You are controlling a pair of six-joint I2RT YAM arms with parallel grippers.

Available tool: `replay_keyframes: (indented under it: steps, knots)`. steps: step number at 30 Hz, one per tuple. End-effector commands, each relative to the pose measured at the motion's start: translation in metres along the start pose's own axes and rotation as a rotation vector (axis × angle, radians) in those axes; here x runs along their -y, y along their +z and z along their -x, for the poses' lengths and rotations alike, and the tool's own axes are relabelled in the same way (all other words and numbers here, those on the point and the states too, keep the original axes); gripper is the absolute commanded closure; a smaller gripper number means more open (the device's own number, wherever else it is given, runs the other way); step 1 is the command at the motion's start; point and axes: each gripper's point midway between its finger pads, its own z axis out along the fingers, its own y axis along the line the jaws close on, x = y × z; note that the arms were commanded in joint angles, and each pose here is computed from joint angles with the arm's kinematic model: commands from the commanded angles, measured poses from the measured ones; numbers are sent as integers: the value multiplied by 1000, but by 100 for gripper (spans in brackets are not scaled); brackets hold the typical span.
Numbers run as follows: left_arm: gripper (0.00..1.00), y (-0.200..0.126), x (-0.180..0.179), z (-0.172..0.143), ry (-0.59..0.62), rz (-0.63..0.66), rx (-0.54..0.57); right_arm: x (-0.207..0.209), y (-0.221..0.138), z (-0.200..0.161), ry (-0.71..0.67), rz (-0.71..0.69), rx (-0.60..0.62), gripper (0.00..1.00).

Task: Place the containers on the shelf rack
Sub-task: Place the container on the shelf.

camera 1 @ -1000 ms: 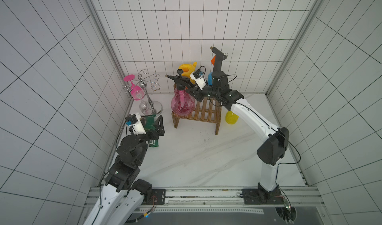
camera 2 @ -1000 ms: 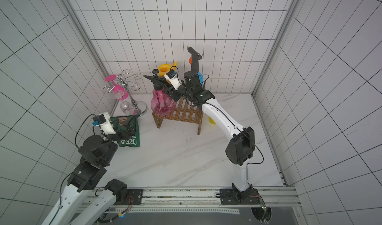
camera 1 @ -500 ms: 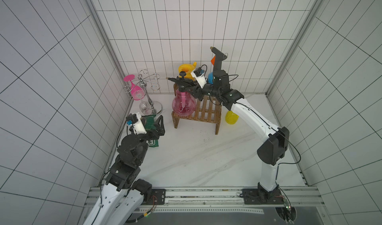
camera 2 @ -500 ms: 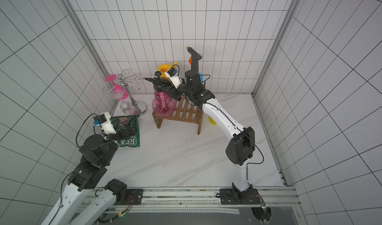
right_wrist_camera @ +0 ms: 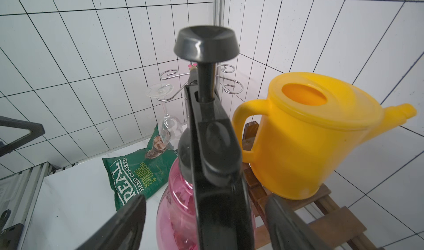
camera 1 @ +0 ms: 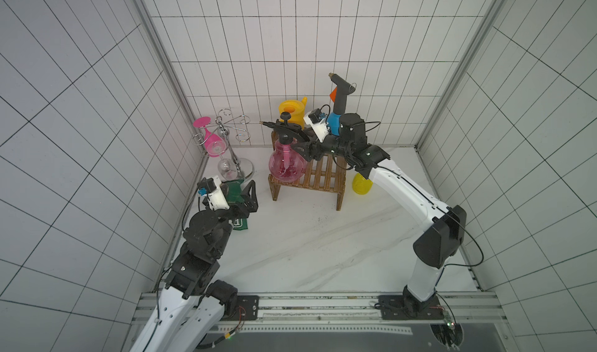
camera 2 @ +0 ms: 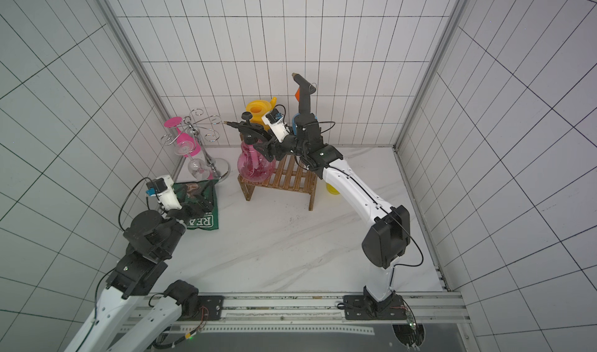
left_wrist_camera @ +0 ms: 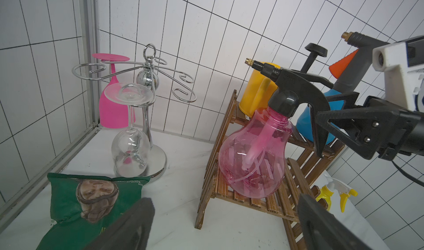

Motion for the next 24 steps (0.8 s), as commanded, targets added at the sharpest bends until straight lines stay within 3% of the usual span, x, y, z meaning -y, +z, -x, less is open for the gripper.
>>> replay_keyframes:
  steps: [1,15,24]
  knots:
    - [1,1,5,3,-7,-24,9,-4,-20,19,-23,-12,48,14]
    - [1,6,35,-4,-44,-193,-23,-42,-90,20,-56,-2,74,14]
    - [1,12,52,-20,-104,-294,-76,-64,-154,-17,-16,-90,67,14]
